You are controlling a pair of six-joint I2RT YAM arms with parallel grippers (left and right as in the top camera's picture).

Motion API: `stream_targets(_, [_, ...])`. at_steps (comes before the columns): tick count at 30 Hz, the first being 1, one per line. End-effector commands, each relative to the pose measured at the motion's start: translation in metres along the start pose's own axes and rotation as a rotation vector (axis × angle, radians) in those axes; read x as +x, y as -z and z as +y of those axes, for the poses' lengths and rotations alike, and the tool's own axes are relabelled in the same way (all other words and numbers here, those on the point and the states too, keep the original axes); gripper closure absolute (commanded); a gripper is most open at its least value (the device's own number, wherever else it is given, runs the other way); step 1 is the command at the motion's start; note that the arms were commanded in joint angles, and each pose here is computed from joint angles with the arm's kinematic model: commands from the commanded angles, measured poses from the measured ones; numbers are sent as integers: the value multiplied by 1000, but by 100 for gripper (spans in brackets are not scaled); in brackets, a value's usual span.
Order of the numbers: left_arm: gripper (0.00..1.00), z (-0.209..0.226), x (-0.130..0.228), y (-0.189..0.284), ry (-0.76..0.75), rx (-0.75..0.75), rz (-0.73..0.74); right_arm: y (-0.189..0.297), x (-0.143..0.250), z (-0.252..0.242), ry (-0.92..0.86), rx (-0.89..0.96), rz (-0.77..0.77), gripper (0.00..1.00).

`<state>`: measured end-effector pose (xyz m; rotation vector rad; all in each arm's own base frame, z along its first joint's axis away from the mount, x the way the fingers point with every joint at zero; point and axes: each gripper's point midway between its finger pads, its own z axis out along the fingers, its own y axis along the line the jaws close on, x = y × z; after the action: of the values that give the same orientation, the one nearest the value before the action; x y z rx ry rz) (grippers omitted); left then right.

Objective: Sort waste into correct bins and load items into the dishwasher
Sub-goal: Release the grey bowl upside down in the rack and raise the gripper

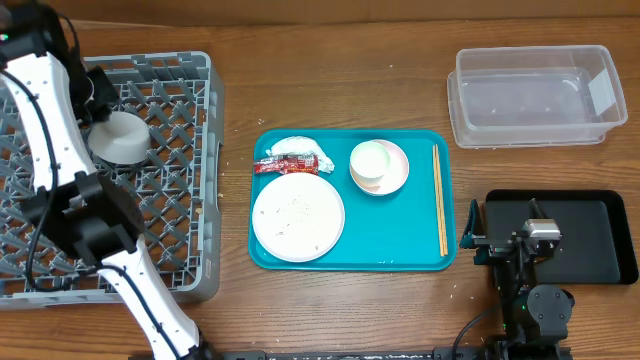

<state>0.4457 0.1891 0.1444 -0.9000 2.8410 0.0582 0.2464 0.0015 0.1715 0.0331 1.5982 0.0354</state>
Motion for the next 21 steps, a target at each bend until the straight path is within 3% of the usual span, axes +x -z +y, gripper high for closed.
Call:
stream_targets(1, [96,10,3,-25,30,-68,47,0,1,0,5,0,-6,0])
stream_targets(8, [96,29,5,-30,62,-89,75,0,1,0,5,0,-6,0])
stream_targets(14, [96,66,21,-21,220,-129,142,0,1,0,5,0,-6,0])
stream_targets(16, [96,61,23,-13,248,-42,156,0,1,0,5,0,-6,0])
stream_targets(21, [96,4,16,46,174,402,102,0,1,0,5,0,-6,0])
